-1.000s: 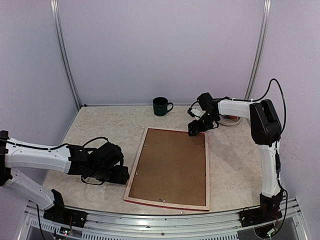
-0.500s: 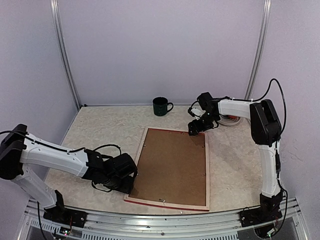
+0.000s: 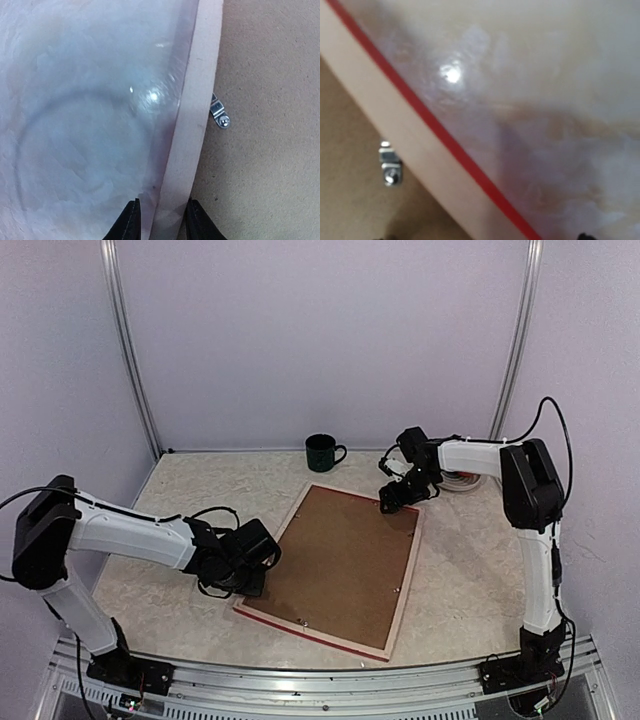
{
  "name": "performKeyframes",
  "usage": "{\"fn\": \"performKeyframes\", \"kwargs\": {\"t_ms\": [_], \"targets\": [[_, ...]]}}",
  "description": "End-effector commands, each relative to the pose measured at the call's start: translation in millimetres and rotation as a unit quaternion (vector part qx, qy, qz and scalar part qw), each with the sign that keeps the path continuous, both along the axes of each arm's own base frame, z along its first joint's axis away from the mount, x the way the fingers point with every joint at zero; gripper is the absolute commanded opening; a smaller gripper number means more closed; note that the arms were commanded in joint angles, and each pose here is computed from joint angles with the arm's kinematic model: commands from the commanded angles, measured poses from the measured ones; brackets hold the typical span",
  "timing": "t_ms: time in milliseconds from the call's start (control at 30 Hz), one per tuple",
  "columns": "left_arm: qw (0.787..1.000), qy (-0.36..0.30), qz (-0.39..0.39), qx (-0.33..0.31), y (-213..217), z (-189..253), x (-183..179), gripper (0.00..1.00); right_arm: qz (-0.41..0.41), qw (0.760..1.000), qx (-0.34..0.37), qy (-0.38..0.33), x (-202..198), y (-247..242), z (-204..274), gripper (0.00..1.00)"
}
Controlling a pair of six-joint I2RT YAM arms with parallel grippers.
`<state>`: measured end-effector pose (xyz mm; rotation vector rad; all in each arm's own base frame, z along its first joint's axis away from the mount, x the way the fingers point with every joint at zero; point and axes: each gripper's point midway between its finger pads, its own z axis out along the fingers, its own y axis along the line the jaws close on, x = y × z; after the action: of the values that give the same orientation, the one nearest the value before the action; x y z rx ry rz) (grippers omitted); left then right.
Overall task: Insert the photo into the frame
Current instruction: Rotate the photo frame at the center of the board.
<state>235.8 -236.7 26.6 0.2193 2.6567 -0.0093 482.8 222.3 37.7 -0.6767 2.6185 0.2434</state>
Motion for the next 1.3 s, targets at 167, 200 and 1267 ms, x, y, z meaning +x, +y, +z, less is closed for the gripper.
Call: {"fn": "performKeyframes", "kwargs": {"t_ms": [167,200,1267], "targets": [[0.996,-0.052,0.054,0.054,26,10,78,0.31,-0.005,0.999,0.035,0.023,-19,0,8,0.82],[0.995,-0.055,0.060,0.056,29,12,84,0.31,-0.004,0.999,0.040,0.026,-23,1,9,0.82],[0.999,0.003,0.025,-0.025,24,45,-4,0.58,0.017,0.997,0.050,-0.050,-79,42,96,0.82]]}}
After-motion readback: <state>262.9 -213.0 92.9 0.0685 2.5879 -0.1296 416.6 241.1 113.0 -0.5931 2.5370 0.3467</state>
